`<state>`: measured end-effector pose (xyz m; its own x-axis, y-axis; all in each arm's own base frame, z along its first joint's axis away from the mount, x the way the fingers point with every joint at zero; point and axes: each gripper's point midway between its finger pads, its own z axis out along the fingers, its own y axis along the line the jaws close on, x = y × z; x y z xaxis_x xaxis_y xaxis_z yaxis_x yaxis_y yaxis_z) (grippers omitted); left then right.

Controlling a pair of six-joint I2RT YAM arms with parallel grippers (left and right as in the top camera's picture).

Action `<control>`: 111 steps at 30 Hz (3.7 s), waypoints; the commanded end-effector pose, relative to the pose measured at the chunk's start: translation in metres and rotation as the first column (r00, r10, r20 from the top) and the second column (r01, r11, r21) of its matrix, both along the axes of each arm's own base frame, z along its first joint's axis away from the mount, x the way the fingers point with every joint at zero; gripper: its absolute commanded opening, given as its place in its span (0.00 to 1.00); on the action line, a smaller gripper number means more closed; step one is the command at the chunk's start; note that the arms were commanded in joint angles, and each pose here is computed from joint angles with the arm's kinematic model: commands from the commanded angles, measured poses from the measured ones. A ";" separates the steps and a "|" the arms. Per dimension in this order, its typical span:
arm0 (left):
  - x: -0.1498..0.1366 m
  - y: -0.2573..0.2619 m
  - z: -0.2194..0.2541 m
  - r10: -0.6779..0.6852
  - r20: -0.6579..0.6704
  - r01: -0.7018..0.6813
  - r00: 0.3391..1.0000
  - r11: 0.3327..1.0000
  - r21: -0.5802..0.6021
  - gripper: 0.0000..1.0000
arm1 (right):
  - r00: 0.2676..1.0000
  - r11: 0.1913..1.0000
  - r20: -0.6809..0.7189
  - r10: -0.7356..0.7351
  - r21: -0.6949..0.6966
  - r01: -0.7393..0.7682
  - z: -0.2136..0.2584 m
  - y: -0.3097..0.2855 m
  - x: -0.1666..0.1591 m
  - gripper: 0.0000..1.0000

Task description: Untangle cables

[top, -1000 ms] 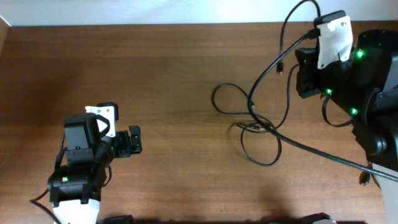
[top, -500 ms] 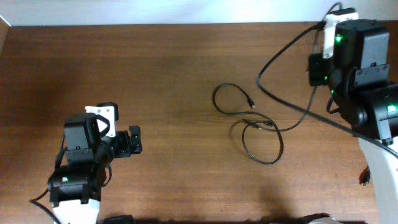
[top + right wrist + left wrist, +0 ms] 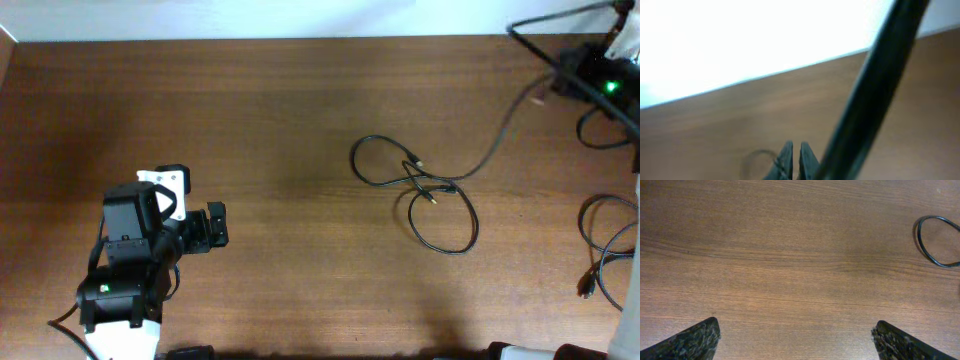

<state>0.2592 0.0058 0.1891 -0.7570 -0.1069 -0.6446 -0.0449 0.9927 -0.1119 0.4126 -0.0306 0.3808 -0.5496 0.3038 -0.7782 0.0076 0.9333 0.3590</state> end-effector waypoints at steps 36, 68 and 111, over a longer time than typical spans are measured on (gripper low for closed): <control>0.001 -0.003 0.004 0.000 0.010 0.000 1.000 1.000 -0.016 0.99 | 0.855 0.808 -0.137 0.500 0.429 -0.404 0.020 0.119 -0.091 0.04; 0.002 -0.002 0.002 0.000 0.004 0.000 1.000 1.000 -0.016 0.99 | 0.944 0.950 0.258 -0.205 -0.179 0.255 0.070 -0.047 0.048 0.04; 0.002 -0.002 0.002 0.000 0.003 0.000 1.000 1.000 -0.016 0.99 | 0.656 0.927 -0.657 -0.371 -0.224 0.300 -0.313 -0.225 0.028 0.99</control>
<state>0.2594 0.0058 0.1886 -0.7585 -0.1071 -0.6428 -0.0452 0.9927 -0.1121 0.4311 -0.2724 0.0722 -0.7602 0.5835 -0.2857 0.6201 0.7829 -0.0510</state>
